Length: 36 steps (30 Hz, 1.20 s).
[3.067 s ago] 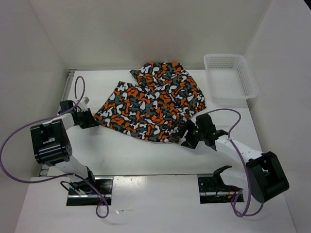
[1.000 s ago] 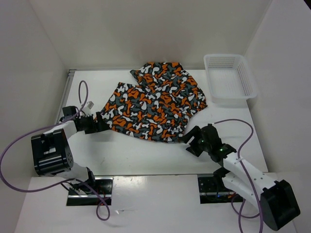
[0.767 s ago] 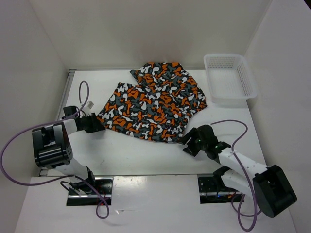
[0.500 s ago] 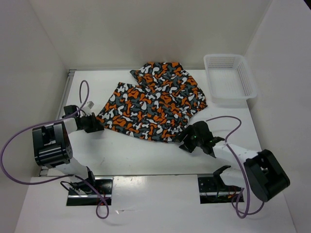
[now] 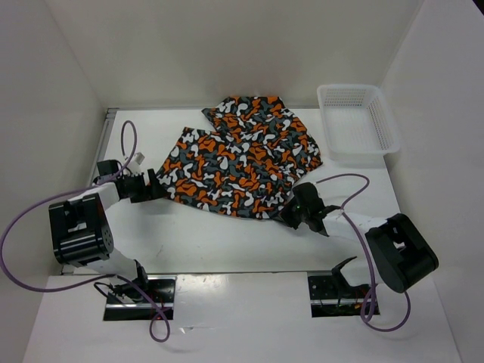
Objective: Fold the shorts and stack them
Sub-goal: Fold the shorts
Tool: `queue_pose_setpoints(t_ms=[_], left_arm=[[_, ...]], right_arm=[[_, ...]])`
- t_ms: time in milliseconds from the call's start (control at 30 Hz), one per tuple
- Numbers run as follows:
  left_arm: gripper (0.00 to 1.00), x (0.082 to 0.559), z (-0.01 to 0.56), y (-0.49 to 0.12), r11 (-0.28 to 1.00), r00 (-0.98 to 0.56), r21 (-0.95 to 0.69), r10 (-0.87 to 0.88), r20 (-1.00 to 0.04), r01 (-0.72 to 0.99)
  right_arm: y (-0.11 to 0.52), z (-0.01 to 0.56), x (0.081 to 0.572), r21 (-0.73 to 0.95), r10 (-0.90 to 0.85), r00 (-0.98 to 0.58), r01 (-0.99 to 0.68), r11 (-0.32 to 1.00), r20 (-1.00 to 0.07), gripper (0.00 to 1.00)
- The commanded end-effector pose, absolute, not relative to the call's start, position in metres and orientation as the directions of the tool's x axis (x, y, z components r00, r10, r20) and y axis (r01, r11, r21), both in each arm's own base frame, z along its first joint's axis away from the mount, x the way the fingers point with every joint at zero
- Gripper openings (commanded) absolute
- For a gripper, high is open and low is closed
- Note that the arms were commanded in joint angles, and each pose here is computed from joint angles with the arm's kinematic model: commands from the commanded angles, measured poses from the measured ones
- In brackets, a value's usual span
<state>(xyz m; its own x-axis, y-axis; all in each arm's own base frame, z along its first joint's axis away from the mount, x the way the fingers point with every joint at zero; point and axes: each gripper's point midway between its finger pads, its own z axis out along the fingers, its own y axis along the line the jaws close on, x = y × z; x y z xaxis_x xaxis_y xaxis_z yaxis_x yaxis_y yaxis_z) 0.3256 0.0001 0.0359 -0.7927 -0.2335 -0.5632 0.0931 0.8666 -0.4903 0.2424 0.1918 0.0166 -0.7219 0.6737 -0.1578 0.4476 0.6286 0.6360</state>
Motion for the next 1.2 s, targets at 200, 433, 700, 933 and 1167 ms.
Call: queue_pose_setpoints(t_ms=[200,433,700,933,1167], left_arm=[[0.63,0.332,0.016,0.013,0.891,-0.805,-0.449,-0.217,-0.553,0.068],[0.91,0.338,0.018,0.015,0.906,-0.810,-0.418,-0.200,-0.552,0.061],[0.87,0.333,-0.003,0.015,0.952,-0.850,-0.305,-0.139,-0.509,0.026],[0.97,0.308,0.013,0.040,0.986,-0.851,-0.152,-0.135,-0.508,-0.066],[0.95,0.298,0.015,0.024,0.977,-0.838,-0.213,-0.133,-0.530,-0.021]], right_arm=[[0.189,0.030,0.257,0.630,0.663,-0.708,0.406,0.663,-0.241,0.00],[0.188,0.035,0.258,0.634,0.662,-0.704,0.394,0.666,-0.257,0.00],[0.183,0.037,0.254,0.635,0.666,-0.697,0.393,0.665,-0.267,0.00],[0.179,0.038,0.253,0.624,0.671,-0.688,0.402,0.670,-0.278,0.00],[0.178,0.039,0.251,0.621,0.665,-0.691,0.396,0.676,-0.283,0.00]])
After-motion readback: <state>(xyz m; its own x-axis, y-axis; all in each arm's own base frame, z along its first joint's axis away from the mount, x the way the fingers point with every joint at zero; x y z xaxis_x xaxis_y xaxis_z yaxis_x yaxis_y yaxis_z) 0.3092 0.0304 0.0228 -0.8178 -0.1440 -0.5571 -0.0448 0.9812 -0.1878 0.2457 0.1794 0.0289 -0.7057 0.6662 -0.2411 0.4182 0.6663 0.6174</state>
